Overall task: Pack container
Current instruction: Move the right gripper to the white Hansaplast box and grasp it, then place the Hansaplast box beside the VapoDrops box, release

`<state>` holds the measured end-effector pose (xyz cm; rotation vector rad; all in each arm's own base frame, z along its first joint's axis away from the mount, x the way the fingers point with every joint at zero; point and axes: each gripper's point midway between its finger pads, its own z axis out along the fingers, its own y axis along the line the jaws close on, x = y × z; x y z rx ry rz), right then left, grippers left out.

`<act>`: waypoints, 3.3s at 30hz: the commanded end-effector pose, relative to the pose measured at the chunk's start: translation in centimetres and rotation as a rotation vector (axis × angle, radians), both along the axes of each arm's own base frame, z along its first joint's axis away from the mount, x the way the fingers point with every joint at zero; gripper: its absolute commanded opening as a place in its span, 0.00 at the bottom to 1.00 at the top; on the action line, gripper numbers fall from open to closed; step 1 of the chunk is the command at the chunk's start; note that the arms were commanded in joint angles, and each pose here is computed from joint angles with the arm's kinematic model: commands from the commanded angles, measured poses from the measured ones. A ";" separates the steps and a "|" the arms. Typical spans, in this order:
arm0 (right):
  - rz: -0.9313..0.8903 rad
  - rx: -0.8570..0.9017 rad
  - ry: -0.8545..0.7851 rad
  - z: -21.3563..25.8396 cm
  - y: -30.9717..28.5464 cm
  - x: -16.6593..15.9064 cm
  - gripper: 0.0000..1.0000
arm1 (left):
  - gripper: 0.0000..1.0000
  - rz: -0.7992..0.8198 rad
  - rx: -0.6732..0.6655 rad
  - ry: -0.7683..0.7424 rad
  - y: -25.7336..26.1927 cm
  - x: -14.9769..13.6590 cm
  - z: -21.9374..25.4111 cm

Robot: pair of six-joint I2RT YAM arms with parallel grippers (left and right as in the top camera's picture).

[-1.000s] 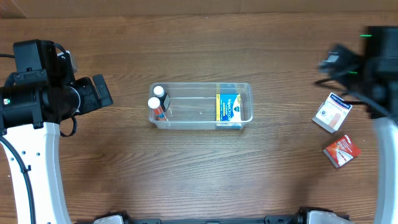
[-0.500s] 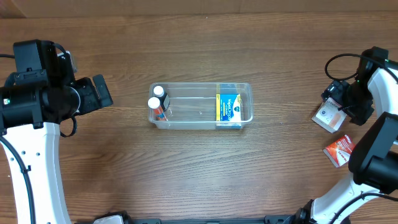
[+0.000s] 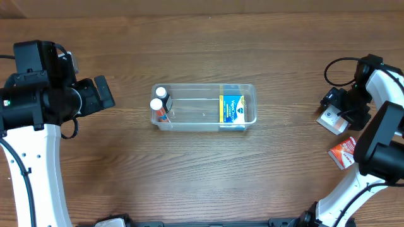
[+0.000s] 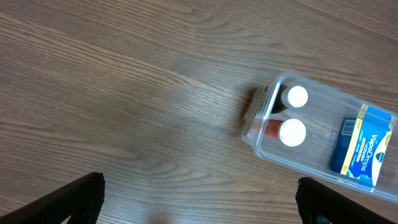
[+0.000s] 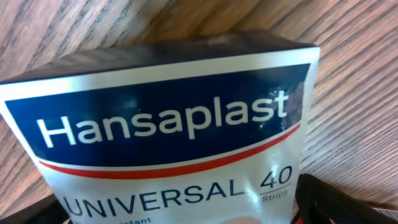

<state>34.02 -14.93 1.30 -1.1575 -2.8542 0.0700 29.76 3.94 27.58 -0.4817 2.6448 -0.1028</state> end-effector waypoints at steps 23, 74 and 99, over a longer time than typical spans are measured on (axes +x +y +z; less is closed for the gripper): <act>0.020 0.069 -0.017 -0.3 1.0 0.2 0.75 | 1.00 -0.022 -0.001 -0.002 -0.2 -0.1 0.0; 0.850 0.176 -0.707 27.1 38.6 -3.0 0.54 | 1.00 -0.023 -0.002 -0.002 -0.2 -0.1 0.0; 0.830 0.086 -0.264 7.0 41.9 1.1 0.56 | 1.00 -0.022 -0.002 0.004 -0.2 -0.2 -0.1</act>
